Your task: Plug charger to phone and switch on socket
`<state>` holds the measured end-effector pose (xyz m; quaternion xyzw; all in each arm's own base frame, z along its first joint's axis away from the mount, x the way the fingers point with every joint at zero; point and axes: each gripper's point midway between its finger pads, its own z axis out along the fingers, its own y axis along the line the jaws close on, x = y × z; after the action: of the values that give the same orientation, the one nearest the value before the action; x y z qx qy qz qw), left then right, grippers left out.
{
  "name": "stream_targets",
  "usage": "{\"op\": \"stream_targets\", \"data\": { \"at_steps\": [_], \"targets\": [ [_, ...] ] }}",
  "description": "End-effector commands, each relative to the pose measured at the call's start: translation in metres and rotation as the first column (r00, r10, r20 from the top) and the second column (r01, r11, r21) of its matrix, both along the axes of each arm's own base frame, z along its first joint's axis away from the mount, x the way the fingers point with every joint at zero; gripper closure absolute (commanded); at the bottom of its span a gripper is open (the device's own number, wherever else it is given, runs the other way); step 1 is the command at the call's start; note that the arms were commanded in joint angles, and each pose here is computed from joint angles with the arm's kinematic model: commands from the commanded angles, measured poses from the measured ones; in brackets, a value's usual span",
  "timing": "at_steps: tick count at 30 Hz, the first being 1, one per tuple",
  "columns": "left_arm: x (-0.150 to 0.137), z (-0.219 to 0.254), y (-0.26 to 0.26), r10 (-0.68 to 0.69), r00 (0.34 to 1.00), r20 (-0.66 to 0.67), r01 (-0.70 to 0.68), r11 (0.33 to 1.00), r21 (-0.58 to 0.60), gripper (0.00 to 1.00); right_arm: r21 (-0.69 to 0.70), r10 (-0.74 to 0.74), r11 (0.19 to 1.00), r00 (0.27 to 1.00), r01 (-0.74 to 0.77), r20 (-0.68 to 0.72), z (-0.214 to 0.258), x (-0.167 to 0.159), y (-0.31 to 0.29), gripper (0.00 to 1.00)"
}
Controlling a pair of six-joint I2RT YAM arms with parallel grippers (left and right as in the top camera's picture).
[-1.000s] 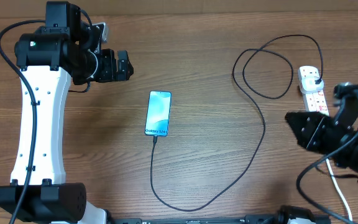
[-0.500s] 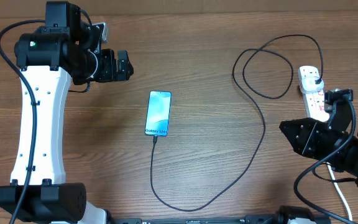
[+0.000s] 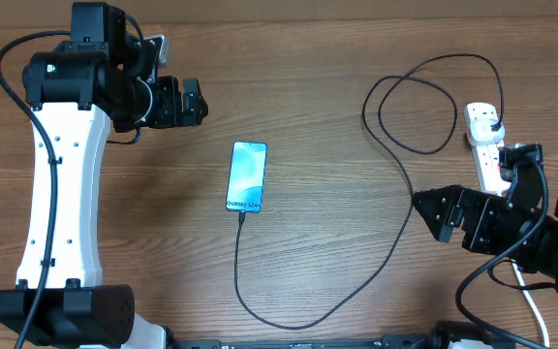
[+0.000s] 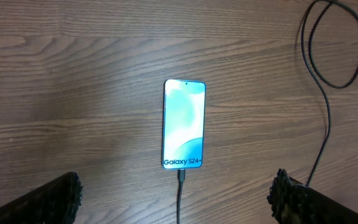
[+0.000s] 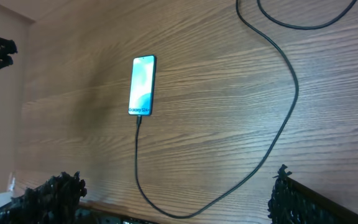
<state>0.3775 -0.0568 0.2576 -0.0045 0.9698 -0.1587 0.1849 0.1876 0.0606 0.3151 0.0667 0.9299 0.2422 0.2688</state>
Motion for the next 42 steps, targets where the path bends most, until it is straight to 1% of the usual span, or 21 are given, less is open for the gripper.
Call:
{"op": "stream_targets", "data": {
  "at_steps": [1, 5, 11, 17, 23, 28, 35, 42],
  "targets": [
    [0.001, 0.006, 0.000, 0.008, 1.000, 0.018, -0.007, 1.000, -0.001, 0.00, -0.082, -0.038, 0.996, 0.999, 0.040, 0.024, 0.001, 0.002, -0.013, 0.00],
    [0.001, 0.006, 0.000, 0.008, 1.000, 0.017, -0.007, 1.000, -0.001, 0.00, -0.124, -0.060, 0.990, 0.996, 0.067, 0.058, 0.003, 0.010, -0.022, 0.00],
    [0.001, 0.006, 0.000, 0.008, 1.000, 0.018, -0.007, 1.000, -0.001, 0.00, -0.172, -0.010, 0.984, 0.985, 0.039, 0.171, 0.016, 0.028, -0.025, 0.00],
    [0.001, 0.006, 0.000, 0.008, 1.000, 0.018, -0.007, 1.000, -0.001, 0.00, -0.220, 0.024, 0.974, 0.941, 0.054, 0.338, 0.028, 0.045, -0.024, 0.00],
    [0.001, 0.006, 0.000, 0.008, 1.000, 0.018, -0.007, 1.000, -0.001, 0.00, -0.268, 0.064, 0.958, 0.836, 0.102, 0.545, 0.029, 0.055, -0.017, 0.00],
    [0.001, 0.006, 0.000, 0.008, 1.000, 0.017, -0.007, 1.000, -0.001, 0.00, -0.238, 0.069, 0.961, 0.712, 0.140, 0.699, 0.012, 0.057, -0.012, 0.00],
    [0.001, 0.006, 0.000, 0.008, 1.000, 0.018, -0.007, 1.000, -0.001, 0.00, -0.202, 0.059, 0.964, 0.599, 0.173, 0.799, -0.026, 0.057, -0.012, 0.00],
    [0.001, 0.006, 0.000, 0.008, 1.000, 0.018, -0.007, 1.000, -0.001, 0.00, -0.182, 0.053, 0.965, 0.538, 0.188, 0.841, -0.068, 0.055, -0.013, 0.00]
  ]
}}
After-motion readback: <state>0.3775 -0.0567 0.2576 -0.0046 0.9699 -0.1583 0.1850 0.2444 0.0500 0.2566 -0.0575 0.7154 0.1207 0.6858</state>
